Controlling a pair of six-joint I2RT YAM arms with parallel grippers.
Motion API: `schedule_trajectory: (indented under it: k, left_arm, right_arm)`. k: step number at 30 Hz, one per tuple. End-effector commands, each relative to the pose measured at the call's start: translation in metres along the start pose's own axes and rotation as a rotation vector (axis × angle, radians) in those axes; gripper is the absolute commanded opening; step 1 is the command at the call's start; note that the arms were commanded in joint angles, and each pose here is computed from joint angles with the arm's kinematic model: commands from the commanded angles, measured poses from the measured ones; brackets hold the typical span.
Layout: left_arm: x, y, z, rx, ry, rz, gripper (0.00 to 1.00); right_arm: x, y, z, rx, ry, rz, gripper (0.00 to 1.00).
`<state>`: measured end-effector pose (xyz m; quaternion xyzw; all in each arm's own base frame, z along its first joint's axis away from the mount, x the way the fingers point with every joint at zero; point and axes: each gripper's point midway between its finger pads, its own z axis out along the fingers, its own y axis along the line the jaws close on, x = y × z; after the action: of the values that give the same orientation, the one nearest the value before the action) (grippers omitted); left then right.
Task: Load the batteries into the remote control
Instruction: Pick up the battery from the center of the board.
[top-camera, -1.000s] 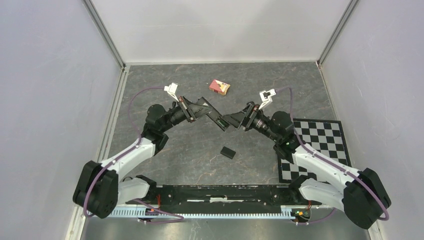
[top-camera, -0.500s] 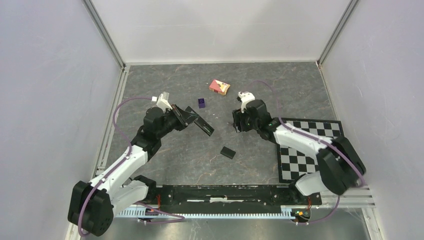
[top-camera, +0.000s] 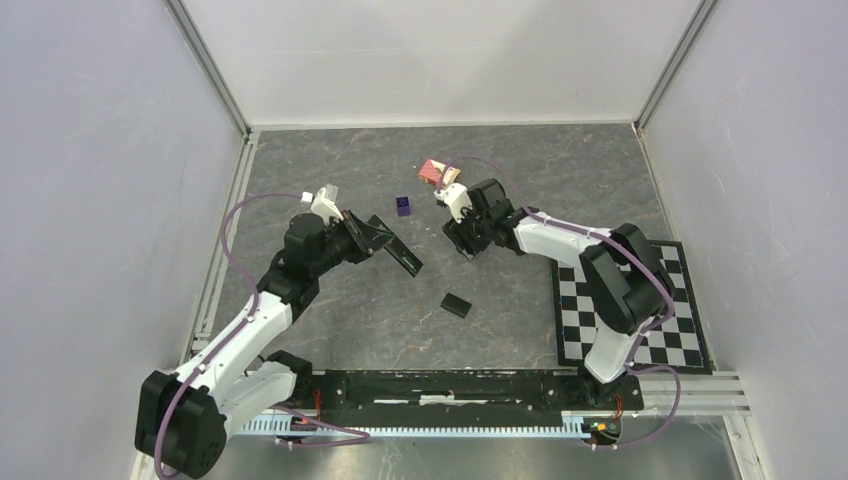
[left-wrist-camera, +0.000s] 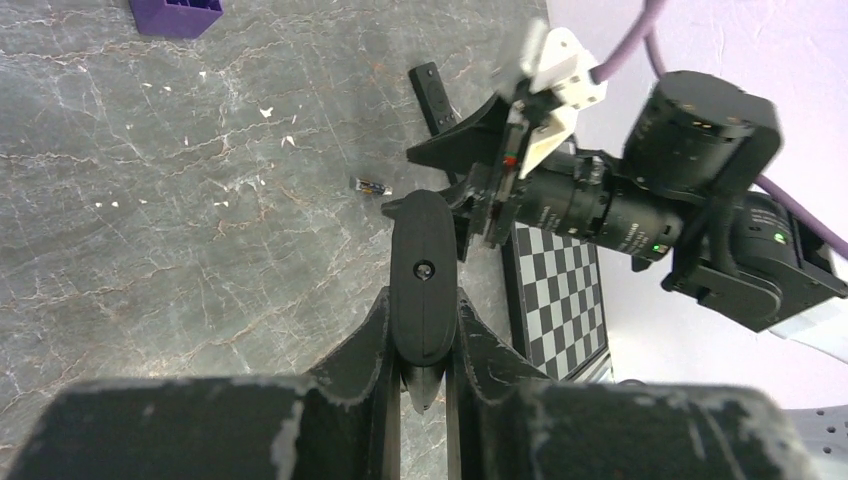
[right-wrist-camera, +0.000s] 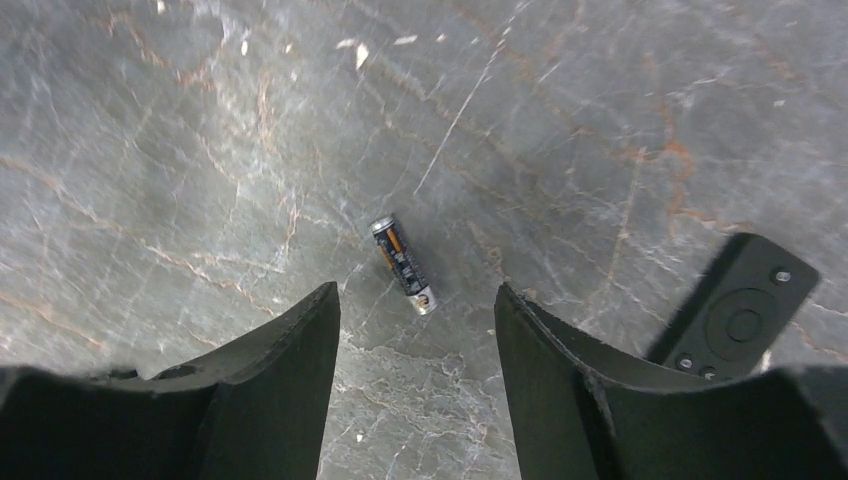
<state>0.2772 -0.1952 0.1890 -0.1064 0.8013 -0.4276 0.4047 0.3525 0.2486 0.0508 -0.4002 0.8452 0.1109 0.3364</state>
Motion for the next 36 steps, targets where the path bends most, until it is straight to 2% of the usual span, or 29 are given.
schedule_trajectory:
  k: [1,8,16,22,26,32,36]
  left_arm:
    - [-0.018,-0.025,-0.005,0.073,-0.031,0.074,0.02]
    - [-0.018,-0.024,-0.003,0.075,-0.024,0.072,0.02]
    - [-0.018,-0.025,0.001,0.080,-0.017,0.064,0.02]
    - [-0.017,-0.024,0.000,0.080,-0.016,0.060,0.02]
    - [-0.017,-0.021,0.001,0.073,-0.026,0.053,0.02]
    - [-0.018,-0.019,0.002,0.098,-0.066,0.043,0.02]
    - [-0.015,-0.013,0.007,0.092,-0.065,0.027,0.02]
  right_arm:
    - [0.000,0.005,0.007,-0.081,0.037,-0.109,0.61]
    - [0.008,0.009,0.019,-0.126,0.086,-0.109,0.39]
    - [0.025,0.003,0.028,-0.146,0.161,-0.063,0.27]
    - [0.034,-0.008,0.029,-0.085,0.195,-0.041,0.09]
    - [0.022,-0.014,0.020,-0.023,0.110,-0.029,0.00]
    - [-0.012,-0.007,-0.010,-0.018,-0.082,0.029,0.00]
    - [-0.036,0.011,-0.038,-0.092,-0.200,0.061,0.00]
